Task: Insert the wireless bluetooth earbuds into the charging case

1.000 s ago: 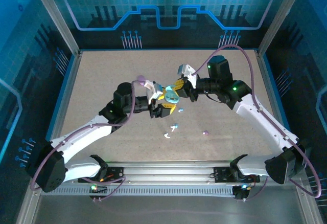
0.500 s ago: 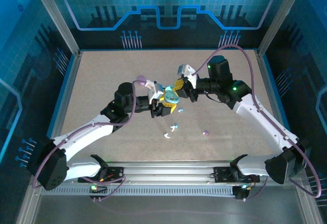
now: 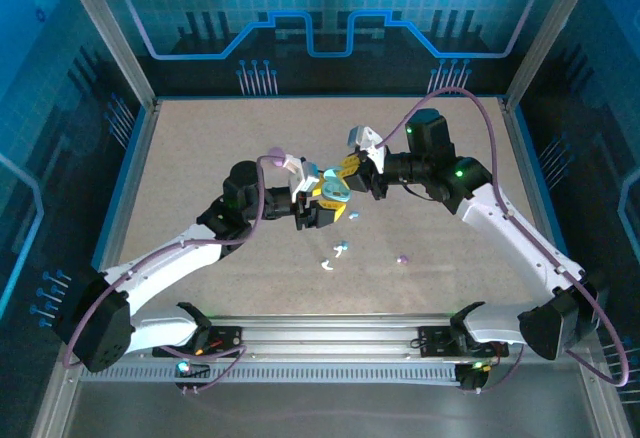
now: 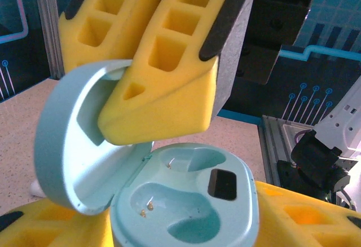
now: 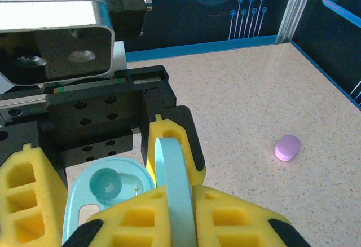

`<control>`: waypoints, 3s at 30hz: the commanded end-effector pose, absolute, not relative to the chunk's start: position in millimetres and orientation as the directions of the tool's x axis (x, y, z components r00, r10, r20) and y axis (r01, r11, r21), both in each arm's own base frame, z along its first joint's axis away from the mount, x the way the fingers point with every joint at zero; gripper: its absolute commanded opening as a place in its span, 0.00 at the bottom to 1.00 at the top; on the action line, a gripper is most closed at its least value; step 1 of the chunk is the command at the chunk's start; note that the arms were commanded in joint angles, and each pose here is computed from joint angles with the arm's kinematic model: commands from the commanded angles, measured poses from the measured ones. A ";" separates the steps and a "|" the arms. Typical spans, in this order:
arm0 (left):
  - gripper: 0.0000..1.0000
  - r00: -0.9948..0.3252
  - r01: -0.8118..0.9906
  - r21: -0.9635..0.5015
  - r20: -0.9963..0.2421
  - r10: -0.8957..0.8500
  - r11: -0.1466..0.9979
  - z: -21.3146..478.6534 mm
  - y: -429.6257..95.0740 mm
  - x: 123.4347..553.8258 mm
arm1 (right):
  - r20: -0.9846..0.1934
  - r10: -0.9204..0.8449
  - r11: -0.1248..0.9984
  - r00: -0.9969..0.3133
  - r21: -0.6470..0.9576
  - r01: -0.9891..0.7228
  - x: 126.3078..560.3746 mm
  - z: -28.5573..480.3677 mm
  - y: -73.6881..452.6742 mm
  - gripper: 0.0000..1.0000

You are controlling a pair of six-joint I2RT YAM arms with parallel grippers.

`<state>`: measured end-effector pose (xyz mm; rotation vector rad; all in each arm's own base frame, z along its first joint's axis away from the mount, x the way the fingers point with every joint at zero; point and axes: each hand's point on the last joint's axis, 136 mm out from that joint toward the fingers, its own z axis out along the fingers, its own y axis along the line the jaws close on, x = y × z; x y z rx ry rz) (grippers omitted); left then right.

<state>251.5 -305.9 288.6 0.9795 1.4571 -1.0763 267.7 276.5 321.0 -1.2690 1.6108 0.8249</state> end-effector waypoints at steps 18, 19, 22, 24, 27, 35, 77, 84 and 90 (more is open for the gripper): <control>0.36 -0.112 0.967 -0.103 -0.993 0.027 0.234 298.4 -309.6 247.1 | -0.933 -0.360 0.224 -0.020 -0.065 -0.972 261.5 323.6 278.9 0.15; 0.34 -0.111 0.967 -0.101 -0.994 0.027 0.233 299.0 -309.6 247.2 | -0.932 -0.362 0.225 -0.023 -0.063 -0.972 261.1 323.3 278.6 0.16; 0.30 -0.109 0.967 -0.100 -0.994 0.025 0.236 299.3 -309.6 248.2 | -0.930 -0.365 0.224 -0.029 -0.058 -0.973 260.7 322.1 278.3 0.17; 0.29 -0.111 0.966 -0.102 -0.993 0.026 0.236 298.4 -309.5 248.1 | -0.929 -0.367 0.221 -0.032 -0.054 -0.974 260.2 321.1 278.4 0.17; 0.28 -0.116 0.966 -0.106 -0.993 0.027 0.235 296.4 -309.4 247.4 | -0.929 -0.368 0.228 -0.045 -0.043 -0.973 261.0 320.8 277.9 0.21; 0.28 -0.117 0.966 -0.112 -0.993 0.009 0.233 293.4 -308.1 245.1 | -0.903 -0.350 0.306 -0.250 0.142 -0.941 280.5 324.9 269.6 0.38; 0.28 -0.085 0.842 -0.143 -0.987 -0.135 0.520 307.8 -245.8 249.2 | -0.008 0.107 0.902 -0.994 0.422 0.094 324.5 55.7 217.4 0.45; 0.28 -0.075 0.843 -0.137 -0.987 -0.139 0.520 311.9 -244.3 246.5 | 0.008 0.158 0.896 -0.987 0.418 0.147 322.8 41.0 231.1 0.44; 0.28 -0.073 0.845 -0.130 -0.989 -0.129 0.519 310.5 -244.8 246.3 | 0.025 0.169 0.902 -0.985 0.399 0.165 328.6 32.9 232.9 0.44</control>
